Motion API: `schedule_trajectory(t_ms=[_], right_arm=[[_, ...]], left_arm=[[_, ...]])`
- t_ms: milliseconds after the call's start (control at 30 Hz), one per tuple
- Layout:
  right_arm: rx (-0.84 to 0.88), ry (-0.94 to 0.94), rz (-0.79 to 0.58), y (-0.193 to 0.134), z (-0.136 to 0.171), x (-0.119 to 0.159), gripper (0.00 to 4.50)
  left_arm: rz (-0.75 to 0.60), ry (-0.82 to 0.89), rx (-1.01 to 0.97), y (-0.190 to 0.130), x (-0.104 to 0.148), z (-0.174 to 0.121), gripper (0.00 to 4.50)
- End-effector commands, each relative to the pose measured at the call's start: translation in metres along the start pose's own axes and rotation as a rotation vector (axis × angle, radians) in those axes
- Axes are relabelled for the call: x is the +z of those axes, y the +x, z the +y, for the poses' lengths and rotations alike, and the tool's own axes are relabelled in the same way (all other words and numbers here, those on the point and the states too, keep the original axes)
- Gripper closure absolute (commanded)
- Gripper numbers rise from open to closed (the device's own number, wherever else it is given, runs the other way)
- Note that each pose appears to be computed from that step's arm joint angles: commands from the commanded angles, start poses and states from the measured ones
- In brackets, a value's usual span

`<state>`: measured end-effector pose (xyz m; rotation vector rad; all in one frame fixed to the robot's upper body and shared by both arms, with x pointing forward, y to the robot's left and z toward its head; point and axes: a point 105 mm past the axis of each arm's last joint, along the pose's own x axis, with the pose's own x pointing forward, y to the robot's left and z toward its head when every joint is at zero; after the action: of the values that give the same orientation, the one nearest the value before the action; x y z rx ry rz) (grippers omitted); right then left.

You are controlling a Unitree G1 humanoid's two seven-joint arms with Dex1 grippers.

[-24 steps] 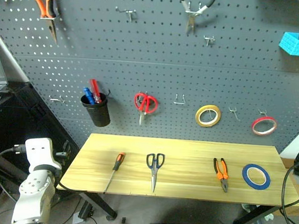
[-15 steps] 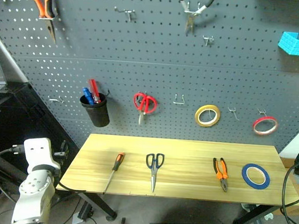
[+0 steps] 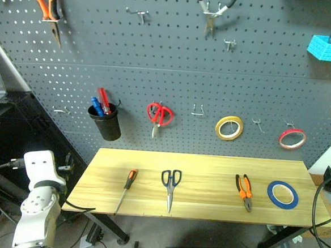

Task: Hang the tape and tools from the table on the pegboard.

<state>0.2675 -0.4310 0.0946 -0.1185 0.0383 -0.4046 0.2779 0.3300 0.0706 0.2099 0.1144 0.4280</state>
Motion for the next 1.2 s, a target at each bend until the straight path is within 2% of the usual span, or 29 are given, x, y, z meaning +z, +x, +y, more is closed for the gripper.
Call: schedule_trajectory(t_ms=[33,200,300,433,600,700,867,1200], right_arm=[[0.054,0.010,-0.061,0.006,0.012,0.022,0.00],[0.075,-0.015,-0.059,0.003,0.019,0.023,0.00],[0.131,-0.053,-0.044,0.001,0.030,0.022,0.00],[0.298,-0.018,0.051,-0.008,0.067,0.016,0.00],[0.398,-0.030,0.099,-0.021,0.090,0.022,0.00],[0.409,-0.079,0.156,-0.025,0.095,0.016,0.00],[0.405,-0.136,0.352,-0.012,0.098,-0.011,0.00],[0.388,-0.153,0.493,0.023,0.099,-0.027,0.00]], left_arm=[[-0.048,0.008,-0.007,0.001,0.017,-0.004,0.90],[-0.064,0.065,-0.011,0.004,0.022,-0.008,0.90],[-0.091,0.022,-0.096,0.006,0.030,-0.024,0.90],[-0.085,0.054,-0.303,0.001,0.041,-0.063,0.90],[-0.091,0.140,-0.442,-0.011,0.050,-0.089,0.90],[-0.141,0.231,-0.590,-0.024,0.060,-0.113,0.90],[-0.137,0.219,-0.919,-0.047,0.081,-0.166,0.90],[-0.218,0.273,-1.284,-0.081,0.117,-0.217,0.90]])
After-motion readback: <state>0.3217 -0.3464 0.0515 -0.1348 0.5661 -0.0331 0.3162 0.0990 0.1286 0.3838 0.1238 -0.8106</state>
